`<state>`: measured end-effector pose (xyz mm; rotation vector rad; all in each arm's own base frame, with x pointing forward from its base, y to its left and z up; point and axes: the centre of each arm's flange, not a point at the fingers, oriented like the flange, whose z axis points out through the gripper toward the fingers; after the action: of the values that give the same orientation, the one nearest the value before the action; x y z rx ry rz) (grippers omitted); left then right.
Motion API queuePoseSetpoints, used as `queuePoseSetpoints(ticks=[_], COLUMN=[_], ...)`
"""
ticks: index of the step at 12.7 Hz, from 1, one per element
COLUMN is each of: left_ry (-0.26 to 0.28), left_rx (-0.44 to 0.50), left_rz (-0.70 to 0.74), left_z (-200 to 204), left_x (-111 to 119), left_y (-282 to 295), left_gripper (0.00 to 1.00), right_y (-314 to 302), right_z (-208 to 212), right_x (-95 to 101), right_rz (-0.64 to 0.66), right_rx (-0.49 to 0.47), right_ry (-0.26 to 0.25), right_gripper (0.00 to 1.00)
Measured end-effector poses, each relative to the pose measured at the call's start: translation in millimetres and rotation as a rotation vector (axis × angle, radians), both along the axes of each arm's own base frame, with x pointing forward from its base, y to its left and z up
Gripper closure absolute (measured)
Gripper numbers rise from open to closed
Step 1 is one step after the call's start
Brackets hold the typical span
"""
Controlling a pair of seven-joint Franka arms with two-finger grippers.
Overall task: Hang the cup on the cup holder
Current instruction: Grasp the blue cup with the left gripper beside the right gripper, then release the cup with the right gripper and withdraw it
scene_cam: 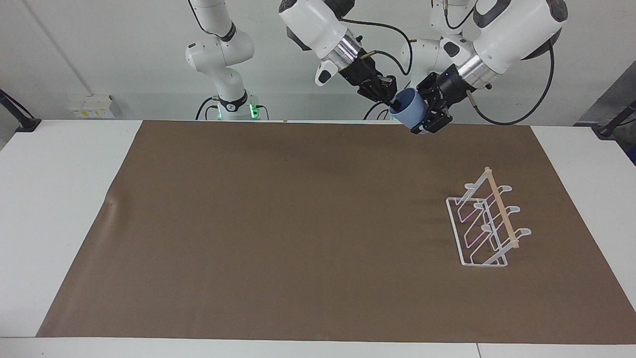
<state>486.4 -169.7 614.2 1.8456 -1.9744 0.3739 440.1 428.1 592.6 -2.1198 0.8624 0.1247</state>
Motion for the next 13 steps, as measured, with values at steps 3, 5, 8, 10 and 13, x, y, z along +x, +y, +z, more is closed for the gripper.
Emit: queuePoseSetpoints(ticks=[3,5,8,10,13], left_ry=[-0.001,-0.001,-0.001,-0.002,-0.015], left_rx=[0.0,0.0,-0.001,0.001,0.032], left_rz=[-0.003,-0.003,0.004,0.01,0.024], left_z=[-0.5,-0.7,-1.2,-1.3,-2.4], left_x=[-0.1,0.0,1.3,2.3,5.8], left_y=[0.1,0.4,4.3,7.2,17.1], left_gripper=[0.19,0.19,0.19,0.19,0.19], right_y=[0.0,0.1,-2.7,-5.6,-5.8], right_z=[-0.3,-0.4,-1.2,-2.0,-2.2], right_x=[0.0,0.0,3.5,6.7,7.2], right_rz=[0.001,0.001,-0.006,-0.013,-0.014], right_rx=[-0.001,-0.001,-0.001,-0.001,-0.001], right_ry=[0.001,0.001,0.003,0.004,0.004], right_gripper=[0.95,0.95,0.75,0.5,0.25])
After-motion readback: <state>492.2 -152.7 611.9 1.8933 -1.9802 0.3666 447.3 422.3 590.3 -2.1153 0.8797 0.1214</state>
